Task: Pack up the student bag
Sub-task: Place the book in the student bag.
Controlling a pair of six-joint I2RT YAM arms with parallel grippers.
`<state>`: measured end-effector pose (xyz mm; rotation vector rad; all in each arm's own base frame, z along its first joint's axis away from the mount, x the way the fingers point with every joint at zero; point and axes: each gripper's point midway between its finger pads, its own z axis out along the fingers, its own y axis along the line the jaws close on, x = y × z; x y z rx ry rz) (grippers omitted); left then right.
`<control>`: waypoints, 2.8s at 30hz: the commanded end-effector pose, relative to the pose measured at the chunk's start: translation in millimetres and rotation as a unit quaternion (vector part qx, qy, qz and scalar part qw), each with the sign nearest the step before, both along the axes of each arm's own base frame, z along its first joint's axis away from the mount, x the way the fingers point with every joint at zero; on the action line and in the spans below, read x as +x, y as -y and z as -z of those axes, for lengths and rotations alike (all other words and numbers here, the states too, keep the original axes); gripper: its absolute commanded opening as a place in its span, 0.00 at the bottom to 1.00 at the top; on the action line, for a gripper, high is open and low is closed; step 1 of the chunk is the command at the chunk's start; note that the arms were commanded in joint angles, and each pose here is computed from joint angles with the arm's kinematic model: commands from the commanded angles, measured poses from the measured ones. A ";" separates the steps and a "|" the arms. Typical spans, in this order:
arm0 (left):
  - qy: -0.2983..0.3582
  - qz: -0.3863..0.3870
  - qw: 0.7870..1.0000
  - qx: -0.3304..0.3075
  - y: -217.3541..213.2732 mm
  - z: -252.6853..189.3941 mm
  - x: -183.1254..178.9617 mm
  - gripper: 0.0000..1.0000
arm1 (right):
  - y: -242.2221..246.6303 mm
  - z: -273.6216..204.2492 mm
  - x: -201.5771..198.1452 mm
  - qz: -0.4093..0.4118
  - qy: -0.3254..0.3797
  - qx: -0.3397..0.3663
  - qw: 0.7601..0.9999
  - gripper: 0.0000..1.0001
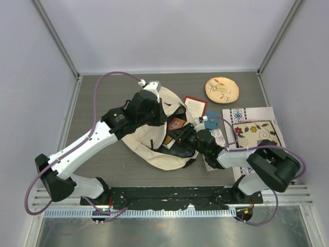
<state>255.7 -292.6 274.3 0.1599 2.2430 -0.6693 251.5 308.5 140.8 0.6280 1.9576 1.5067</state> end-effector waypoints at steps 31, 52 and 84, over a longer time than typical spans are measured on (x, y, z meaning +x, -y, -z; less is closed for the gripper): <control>0.037 -0.030 0.998 -0.043 -16.4 -22.9 -1.9 0.00 | -75.5 20.1 83.9 0.080 0.031 -0.013 0.996 0.19; 0.018 -0.089 0.996 -0.007 -51.7 20.5 11.5 0.00 | -26.2 80.5 21.1 0.004 -0.075 -0.233 0.970 0.85; 0.012 -0.121 0.990 0.078 -91.1 44.6 3.1 0.00 | -17.5 -17.5 8.7 -0.027 0.108 -0.191 0.975 0.52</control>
